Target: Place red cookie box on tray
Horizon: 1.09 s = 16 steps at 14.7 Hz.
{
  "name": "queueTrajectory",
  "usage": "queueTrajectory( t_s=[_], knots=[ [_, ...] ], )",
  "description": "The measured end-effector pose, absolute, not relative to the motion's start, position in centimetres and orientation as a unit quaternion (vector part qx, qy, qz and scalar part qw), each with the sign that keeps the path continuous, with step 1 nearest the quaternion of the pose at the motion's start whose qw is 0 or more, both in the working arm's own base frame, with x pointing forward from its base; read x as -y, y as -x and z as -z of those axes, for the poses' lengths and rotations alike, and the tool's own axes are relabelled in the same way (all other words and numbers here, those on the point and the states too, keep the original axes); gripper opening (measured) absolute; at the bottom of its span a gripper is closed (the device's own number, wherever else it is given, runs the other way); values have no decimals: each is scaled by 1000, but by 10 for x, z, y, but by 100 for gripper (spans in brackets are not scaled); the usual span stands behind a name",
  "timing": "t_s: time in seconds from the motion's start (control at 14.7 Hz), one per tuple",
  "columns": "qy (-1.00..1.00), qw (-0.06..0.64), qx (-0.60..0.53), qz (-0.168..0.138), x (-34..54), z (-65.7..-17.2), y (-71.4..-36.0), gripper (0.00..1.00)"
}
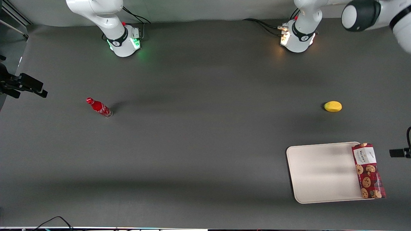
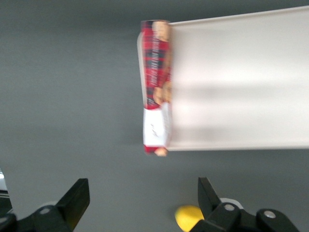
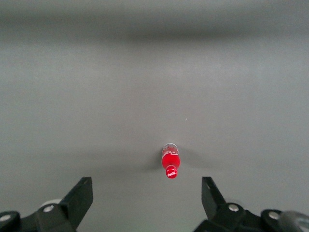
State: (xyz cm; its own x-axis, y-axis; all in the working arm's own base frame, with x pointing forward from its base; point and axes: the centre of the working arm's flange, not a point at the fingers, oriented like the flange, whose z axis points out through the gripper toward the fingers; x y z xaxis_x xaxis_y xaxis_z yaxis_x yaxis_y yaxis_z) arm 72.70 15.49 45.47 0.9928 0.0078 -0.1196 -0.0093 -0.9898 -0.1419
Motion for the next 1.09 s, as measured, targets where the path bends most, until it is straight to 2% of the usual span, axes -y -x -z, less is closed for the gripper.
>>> queueTrajectory(
  t_s=[0.27,0.48,0.61,0.88,1.09],
  knots=[
    [997,31,13,-74,-75,-572,-675,100],
    [996,2,42,-83,-7,-626,-624,100],
    [995,-1,49,-91,33,-630,-591,100],
    [995,0,55,-83,59,-600,-540,100],
    [995,2,65,-79,48,-595,-529,100]
  ],
)
